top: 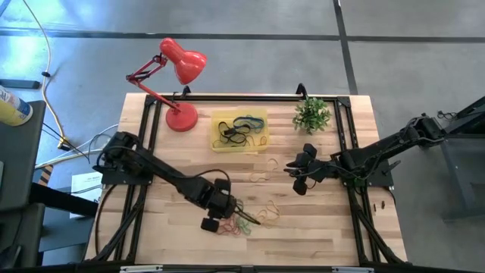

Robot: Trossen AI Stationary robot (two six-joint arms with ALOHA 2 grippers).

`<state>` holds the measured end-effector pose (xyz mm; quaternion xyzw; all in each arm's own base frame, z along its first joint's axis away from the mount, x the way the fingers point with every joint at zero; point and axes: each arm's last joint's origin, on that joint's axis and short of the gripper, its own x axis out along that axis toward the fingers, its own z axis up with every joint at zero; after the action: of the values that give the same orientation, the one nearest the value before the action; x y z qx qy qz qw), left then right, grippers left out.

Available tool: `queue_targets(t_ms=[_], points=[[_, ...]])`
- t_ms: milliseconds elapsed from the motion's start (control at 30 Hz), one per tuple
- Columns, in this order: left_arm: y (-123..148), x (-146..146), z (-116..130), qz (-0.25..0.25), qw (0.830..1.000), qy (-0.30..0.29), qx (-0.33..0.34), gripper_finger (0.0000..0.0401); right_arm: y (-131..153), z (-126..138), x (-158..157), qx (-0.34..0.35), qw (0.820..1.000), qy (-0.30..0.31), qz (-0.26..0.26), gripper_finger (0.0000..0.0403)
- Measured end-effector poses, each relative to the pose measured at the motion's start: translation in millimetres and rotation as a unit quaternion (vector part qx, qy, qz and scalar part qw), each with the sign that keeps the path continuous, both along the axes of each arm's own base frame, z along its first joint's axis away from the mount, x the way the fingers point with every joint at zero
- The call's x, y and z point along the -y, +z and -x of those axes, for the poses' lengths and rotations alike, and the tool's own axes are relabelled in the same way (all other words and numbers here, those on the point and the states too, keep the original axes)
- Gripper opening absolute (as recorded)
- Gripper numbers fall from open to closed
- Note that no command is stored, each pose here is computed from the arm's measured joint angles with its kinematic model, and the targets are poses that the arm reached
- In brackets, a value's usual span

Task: Pick and place rubber bands into bin
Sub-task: Put the red rubber band into the yellow container

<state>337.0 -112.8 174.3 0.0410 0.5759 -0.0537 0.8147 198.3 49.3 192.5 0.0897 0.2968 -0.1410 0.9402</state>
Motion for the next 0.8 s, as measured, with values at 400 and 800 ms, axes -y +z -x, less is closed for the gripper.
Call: queue_targets(t_ms=[400, 800], points=[[-20.7, 17.3, 2.6, -0.01, 0.995, 0.095, -0.017, 0.0095, -3.6, 3.0, -1.2, -0.028, 0.999, 0.02, -0.008, 0.0073], [-34.0, 18.9, -1.9, 0.002, 0.994, 0.105, -0.028, 0.0095, -3.6, 3.0, -1.0, -0.029, 0.999, 0.022, 0.0, 0.0073]])
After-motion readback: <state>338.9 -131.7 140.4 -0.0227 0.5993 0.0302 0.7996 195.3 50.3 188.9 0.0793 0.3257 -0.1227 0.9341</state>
